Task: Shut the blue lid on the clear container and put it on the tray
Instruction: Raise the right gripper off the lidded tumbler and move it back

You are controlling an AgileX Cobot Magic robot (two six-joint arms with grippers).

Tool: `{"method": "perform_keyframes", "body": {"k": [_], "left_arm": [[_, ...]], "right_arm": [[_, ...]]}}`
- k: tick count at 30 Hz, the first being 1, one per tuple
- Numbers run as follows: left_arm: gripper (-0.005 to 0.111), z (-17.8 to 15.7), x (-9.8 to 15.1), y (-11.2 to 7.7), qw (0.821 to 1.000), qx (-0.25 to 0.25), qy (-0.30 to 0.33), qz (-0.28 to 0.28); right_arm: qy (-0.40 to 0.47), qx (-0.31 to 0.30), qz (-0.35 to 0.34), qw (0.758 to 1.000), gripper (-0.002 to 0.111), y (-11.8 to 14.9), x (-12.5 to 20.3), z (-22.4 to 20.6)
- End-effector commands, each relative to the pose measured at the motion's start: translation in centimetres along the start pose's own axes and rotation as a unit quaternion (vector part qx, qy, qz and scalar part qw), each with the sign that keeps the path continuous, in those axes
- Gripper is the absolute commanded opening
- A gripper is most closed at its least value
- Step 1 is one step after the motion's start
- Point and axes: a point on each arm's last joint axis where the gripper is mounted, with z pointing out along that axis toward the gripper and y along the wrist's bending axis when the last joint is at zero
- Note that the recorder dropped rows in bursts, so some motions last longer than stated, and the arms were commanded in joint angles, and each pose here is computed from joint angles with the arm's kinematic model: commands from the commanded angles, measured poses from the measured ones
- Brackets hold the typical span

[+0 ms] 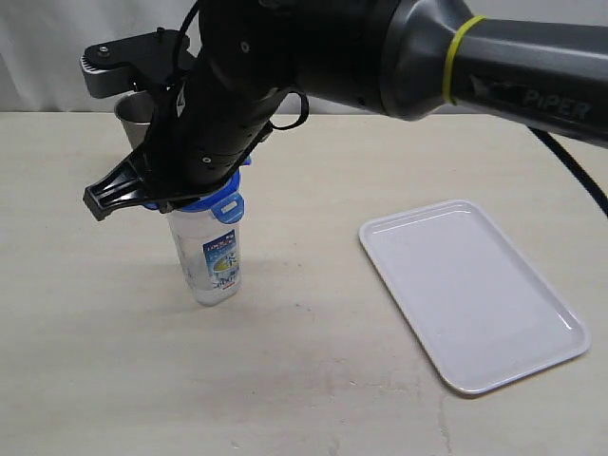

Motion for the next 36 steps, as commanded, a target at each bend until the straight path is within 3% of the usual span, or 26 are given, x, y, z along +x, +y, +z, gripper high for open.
{"method": "perform_keyframes", "body": {"k": [1,13,24,32,36], "left_arm": [[0.000,0.0,0.1,0.0,1.000,0.004,-0.001,-0.003],[0.000,0.0,0.1,0.0,1.000,0.004,-0.001,-0.004],[0.000,0.0,0.1,0.0,1.000,0.003,0.003,-0.016],[0.000,0.0,0.1,0.0,1.000,0.003,0.003,-0.016],[0.000,0.0,0.1,0.0,1.000,0.003,0.003,-0.016]], "right_arm": [[-0.006,-0.002,-0.002,1.000,0.004,0.0,-0.5,-0.5],[-0.011,0.003,0.001,1.000,0.004,-0.2,-1.1,-1.2],[-0.008,-0.001,0.005,1.000,0.004,-0.3,-1.0,0.6],[-0.055,-0.004,-0.010,0.998,0.004,0.0,-1.9,-2.3],[-0.073,0.038,-0.032,0.996,0.004,-0.6,-2.2,-3.9]]}}
